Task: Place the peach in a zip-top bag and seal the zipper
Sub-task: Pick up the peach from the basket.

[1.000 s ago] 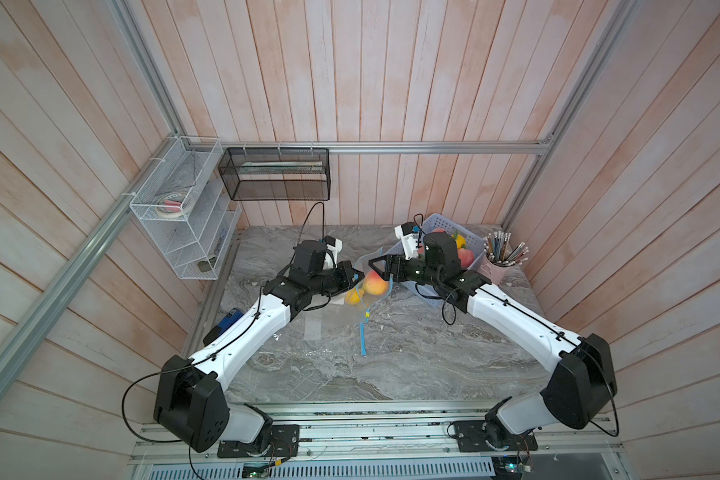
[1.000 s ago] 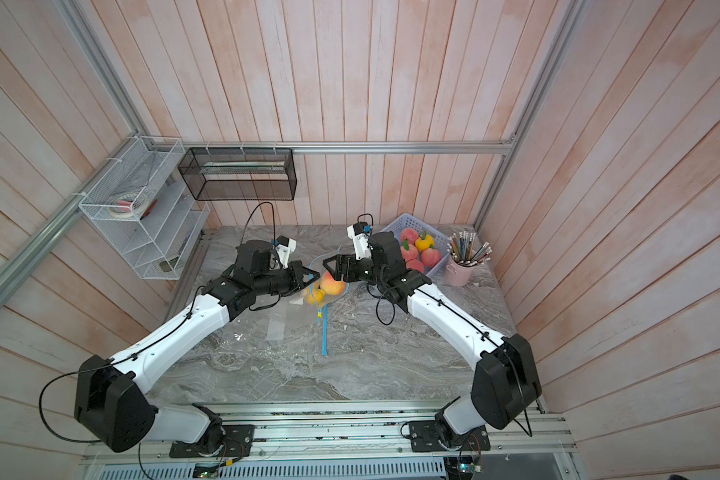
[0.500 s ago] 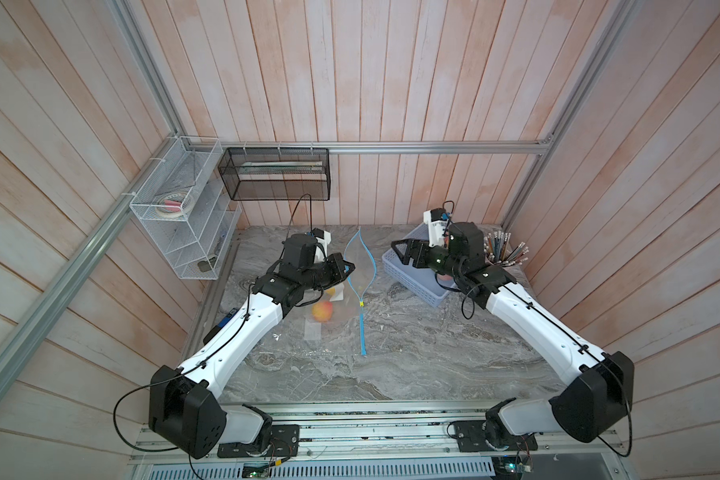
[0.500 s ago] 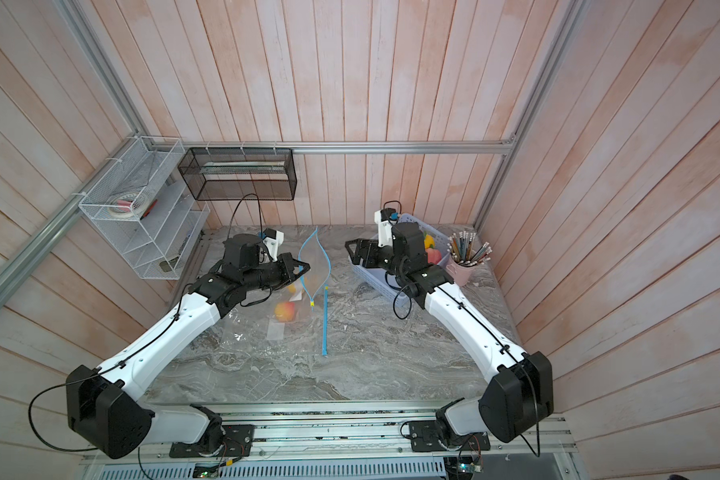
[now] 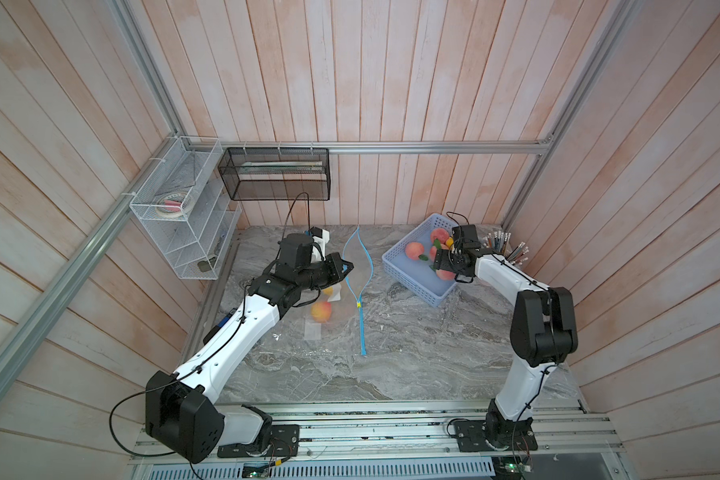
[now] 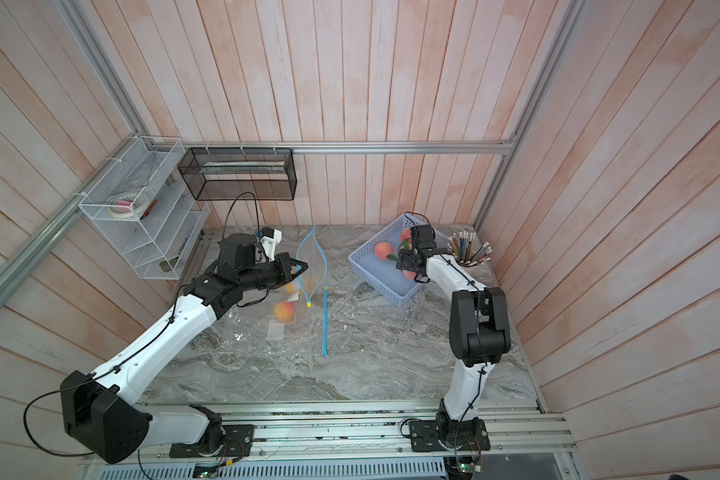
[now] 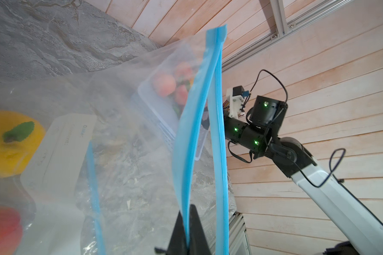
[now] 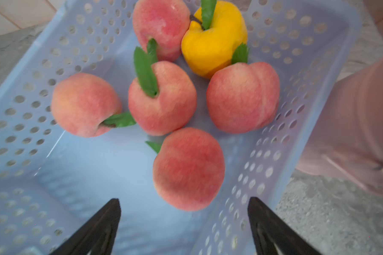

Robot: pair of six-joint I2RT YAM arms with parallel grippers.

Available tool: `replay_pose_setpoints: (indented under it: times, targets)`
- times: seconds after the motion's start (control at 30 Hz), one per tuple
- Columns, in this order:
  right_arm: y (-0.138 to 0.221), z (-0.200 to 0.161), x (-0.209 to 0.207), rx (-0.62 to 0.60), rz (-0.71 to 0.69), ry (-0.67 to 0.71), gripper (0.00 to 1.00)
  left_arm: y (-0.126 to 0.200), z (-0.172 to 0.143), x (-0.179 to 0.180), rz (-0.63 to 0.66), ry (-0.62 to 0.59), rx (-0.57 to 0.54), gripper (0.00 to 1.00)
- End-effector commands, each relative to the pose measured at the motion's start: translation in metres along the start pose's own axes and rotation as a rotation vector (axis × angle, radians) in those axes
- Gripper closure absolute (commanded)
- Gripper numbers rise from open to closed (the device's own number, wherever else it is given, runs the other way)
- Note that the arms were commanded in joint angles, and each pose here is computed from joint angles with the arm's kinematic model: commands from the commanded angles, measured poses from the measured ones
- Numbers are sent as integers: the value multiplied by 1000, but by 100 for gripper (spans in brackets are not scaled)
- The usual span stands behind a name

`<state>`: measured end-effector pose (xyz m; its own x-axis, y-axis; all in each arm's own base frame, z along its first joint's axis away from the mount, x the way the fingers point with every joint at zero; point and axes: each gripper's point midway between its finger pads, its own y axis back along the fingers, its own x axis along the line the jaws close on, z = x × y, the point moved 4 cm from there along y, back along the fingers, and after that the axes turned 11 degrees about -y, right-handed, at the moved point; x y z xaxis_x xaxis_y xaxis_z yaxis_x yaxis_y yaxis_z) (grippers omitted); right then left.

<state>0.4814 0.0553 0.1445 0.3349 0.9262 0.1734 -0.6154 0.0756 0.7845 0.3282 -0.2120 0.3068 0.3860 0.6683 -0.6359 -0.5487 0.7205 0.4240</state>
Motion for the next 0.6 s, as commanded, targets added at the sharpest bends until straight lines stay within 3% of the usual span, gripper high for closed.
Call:
replay_pose_setpoints:
  times: [0.0, 0.17, 0.37, 0.57]
  targets:
    - [-15, 11, -12, -8, -127, 77, 8, -7, -3, 3, -24, -10, 14, 100]
    - [-40, 7, -8, 48, -128, 116, 10, -12, -7, 7, -20, 0, 28, 100]
    - [-48, -9, 3, 133, -31, 150, 11, -15, -11, 11, -18, 6, 36, 100]
    - [-44, -13, 10, 160, 17, 151, 25, -17, -12, 11, -23, 10, 41, 100]
